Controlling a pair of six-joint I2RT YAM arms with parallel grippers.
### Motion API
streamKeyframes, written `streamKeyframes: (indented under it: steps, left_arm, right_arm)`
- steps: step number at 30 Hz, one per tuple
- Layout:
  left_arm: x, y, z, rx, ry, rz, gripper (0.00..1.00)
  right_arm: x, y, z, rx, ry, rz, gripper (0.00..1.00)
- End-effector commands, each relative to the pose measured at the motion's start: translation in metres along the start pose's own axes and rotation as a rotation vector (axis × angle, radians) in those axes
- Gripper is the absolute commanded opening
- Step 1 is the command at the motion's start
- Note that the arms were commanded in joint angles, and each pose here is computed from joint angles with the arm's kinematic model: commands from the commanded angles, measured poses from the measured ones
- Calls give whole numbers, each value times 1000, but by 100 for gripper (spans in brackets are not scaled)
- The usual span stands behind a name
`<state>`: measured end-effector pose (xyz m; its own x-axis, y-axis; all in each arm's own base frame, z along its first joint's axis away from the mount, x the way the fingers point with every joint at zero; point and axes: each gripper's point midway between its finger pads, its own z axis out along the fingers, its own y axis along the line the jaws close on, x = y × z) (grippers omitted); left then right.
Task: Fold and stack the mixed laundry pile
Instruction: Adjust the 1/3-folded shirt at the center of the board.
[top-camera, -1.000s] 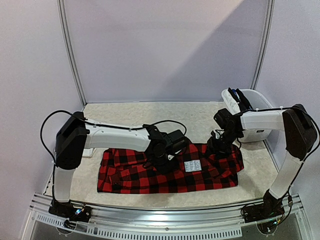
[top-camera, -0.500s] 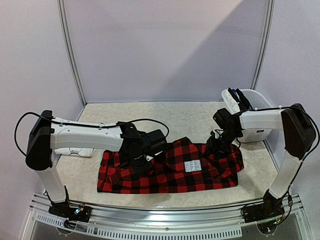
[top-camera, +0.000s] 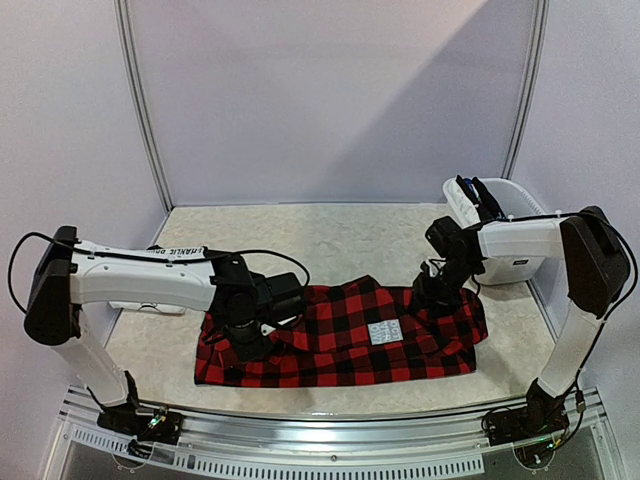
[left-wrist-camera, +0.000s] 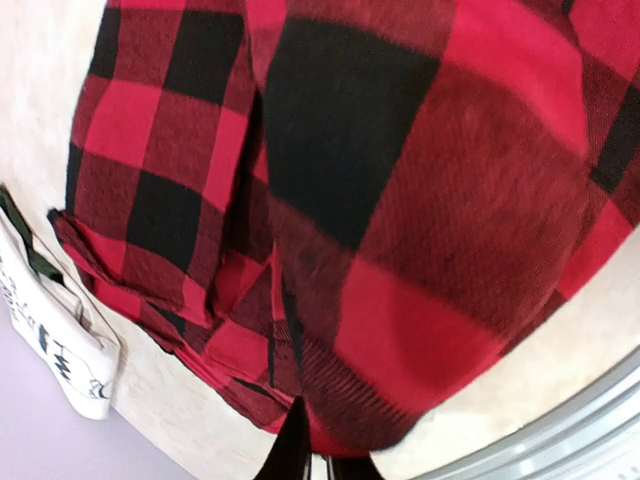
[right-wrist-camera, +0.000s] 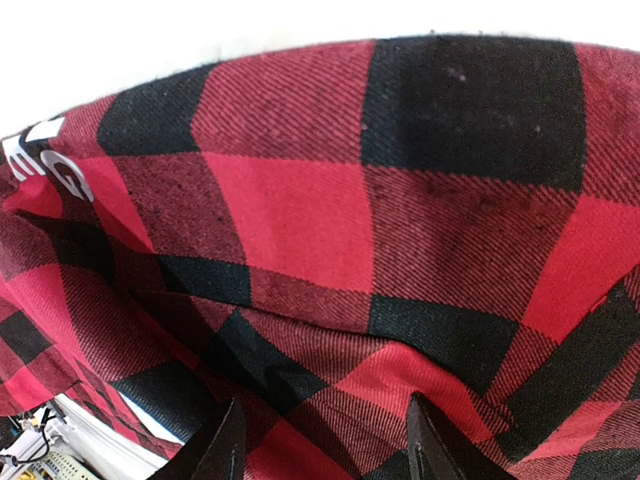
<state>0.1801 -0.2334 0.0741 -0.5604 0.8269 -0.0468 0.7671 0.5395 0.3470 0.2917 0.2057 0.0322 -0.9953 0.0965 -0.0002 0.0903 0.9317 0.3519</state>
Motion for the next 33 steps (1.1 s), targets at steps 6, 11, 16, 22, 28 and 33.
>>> streamKeyframes:
  steps: [6,11,16,22,28,33]
  left_arm:
    - [15,-11,-14,99,10,-36,28]
    - [13,-23,-29,203,-23,-82,58]
    - [5,-29,-45,320,-59,-211,80]
    - [-9,-18,-53,465,-92,-473,99]
    - [-7,0,-44,538,-105,-738,100]
    - [-6,4,-41,601,-99,-879,97]
  right_arm:
    - [-8,1,-4,16,-10,12,55]
    - [-10,3,-9,26,-14,2,55]
    - [-15,6,-17,34,-25,-13,55]
    - [-20,11,-29,40,-44,-32,55]
    - [-20,10,-35,48,-65,-43,55]
    - [-22,8,-36,40,-101,-36,55]
